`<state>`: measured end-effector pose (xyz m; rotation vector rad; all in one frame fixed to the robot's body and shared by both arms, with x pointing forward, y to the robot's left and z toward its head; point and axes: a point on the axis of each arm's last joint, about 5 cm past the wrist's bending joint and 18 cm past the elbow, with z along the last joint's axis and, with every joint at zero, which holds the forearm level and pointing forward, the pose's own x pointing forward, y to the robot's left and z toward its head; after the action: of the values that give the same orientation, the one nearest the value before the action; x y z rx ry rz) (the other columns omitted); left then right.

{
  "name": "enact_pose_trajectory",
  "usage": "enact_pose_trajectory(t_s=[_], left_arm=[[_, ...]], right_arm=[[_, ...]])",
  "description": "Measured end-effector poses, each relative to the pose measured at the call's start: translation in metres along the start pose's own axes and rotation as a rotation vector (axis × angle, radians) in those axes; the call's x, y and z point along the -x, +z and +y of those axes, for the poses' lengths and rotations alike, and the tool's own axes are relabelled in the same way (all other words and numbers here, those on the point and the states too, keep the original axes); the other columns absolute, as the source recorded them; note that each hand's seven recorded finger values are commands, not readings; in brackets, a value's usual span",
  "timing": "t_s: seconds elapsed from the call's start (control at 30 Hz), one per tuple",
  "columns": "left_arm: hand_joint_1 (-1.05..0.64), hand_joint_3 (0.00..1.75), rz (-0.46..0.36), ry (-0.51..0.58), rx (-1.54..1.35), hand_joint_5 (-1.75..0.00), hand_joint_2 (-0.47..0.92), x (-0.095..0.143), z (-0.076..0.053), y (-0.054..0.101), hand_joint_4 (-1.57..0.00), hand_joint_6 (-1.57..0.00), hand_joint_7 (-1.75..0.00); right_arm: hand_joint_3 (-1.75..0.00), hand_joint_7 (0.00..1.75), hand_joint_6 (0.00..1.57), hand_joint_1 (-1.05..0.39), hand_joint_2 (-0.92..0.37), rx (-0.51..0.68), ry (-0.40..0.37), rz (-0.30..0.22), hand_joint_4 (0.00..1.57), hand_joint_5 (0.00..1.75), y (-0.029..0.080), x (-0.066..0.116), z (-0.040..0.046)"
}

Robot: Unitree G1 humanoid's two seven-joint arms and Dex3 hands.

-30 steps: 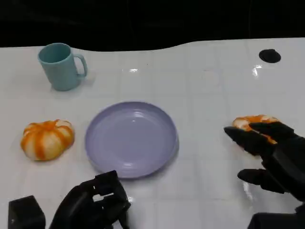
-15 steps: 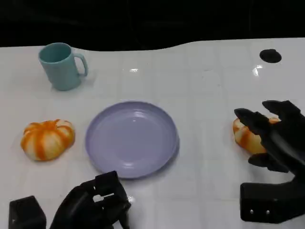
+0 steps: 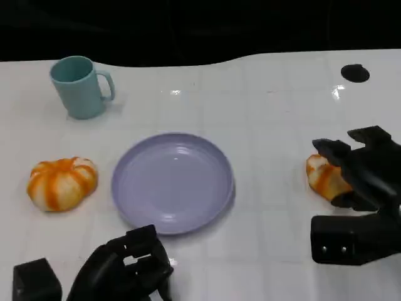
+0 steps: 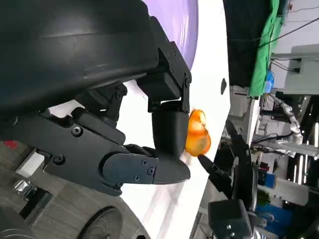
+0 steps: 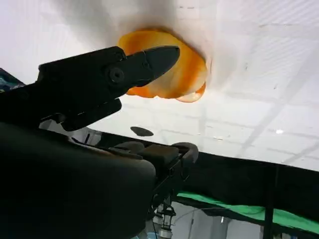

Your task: Grasp the bread from the table and place it into the plate.

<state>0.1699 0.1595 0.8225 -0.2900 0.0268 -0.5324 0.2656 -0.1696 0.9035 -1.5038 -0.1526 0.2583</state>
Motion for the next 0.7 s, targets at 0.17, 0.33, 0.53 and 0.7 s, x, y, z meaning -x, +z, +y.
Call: enact_pose_trajectory(t_s=[0.17,0.33,0.53,0.7], left_arm=[[-0.59,0.42,-0.002,0.000,0.004,-1.75,0.80,0.000,-0.001,-0.001,-0.78,-0.74,-1.45],[-0.60,0.42,-0.001,0.004,0.006,-1.75,0.80,0.000,-0.002,-0.001,-0.78,-0.74,-1.46],[-0.60,0.43,-0.002,0.006,0.006,-1.75,0.80,0.001,-0.002,-0.001,-0.79,-0.74,-1.46],[-0.59,0.43,-0.002,0.007,0.006,-1.75,0.79,0.001,-0.002,-0.001,-0.79,-0.74,-1.46]], right_arm=[[0.00,0.00,0.29,-0.56,-0.83,0.018,0.068,-0.006,0.18,0.16,0.001,-0.007,0.0112],[0.00,0.01,0.30,-0.56,-0.83,0.010,0.117,0.012,0.20,0.13,0.002,-0.016,0.0146],[-0.01,0.03,0.44,-0.47,-0.89,0.008,0.160,0.029,0.41,0.12,0.003,-0.021,0.0194],[-0.03,0.09,1.13,-0.19,-0.92,-0.054,0.078,0.027,0.90,1.17,0.005,-0.024,0.0261]])
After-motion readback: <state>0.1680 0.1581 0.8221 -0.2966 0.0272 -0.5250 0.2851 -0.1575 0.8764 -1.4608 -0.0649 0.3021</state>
